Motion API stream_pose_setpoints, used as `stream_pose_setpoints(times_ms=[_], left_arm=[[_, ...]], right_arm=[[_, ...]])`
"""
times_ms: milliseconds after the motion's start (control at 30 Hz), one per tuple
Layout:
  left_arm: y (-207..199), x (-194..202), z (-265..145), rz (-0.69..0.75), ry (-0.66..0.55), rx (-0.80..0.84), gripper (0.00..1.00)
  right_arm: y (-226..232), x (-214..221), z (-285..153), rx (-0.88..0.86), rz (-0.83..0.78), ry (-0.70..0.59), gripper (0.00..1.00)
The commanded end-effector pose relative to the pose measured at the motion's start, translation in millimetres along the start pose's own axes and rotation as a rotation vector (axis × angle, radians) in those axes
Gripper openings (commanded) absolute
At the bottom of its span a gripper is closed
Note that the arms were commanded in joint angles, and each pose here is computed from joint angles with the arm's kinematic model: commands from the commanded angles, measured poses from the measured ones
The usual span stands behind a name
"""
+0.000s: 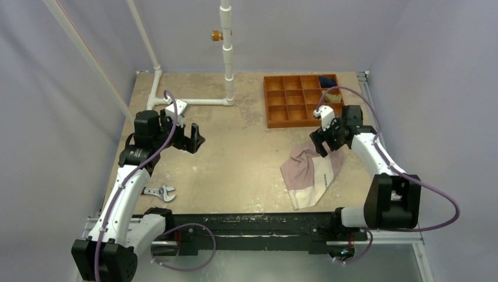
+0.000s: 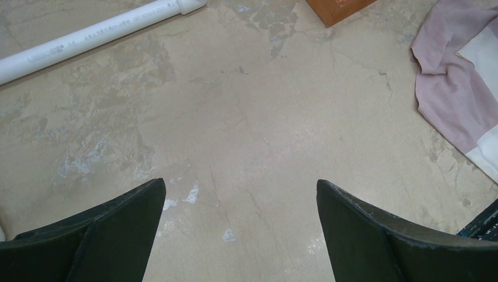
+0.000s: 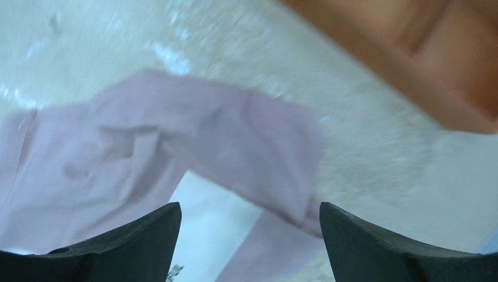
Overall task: Roll the underwear
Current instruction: Move the underwear to the center of the board.
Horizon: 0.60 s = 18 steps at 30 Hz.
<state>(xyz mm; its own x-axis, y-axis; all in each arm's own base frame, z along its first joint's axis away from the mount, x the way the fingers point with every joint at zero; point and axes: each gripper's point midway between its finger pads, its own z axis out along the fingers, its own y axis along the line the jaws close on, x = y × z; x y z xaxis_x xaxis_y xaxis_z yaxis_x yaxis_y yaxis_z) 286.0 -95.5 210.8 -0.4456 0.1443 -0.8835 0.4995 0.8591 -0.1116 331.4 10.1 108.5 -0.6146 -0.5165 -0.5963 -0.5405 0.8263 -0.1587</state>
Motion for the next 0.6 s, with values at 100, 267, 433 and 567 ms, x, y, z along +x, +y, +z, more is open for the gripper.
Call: stream_pose_setpoints(times_ms=[100, 267, 433, 567], left_arm=[[10, -8, 4, 0.029, -0.005, -0.042, 1.0], [19, -3, 12, 0.028, 0.031, -0.064, 1.0], [28, 4, 16, 0.037, 0.06, -0.097, 1.0], [29, 3, 17, 0.036, 0.065, -0.1, 1.0]], right_arm=[[56, 24, 40, -0.171, -0.189, 0.067, 0.87], [77, 27, 68, -0.241, -0.266, 0.122, 0.81], [93, 18, 92, -0.33, -0.27, 0.148, 0.51], [127, -12, 97, -0.409, -0.32, 0.116, 0.18]])
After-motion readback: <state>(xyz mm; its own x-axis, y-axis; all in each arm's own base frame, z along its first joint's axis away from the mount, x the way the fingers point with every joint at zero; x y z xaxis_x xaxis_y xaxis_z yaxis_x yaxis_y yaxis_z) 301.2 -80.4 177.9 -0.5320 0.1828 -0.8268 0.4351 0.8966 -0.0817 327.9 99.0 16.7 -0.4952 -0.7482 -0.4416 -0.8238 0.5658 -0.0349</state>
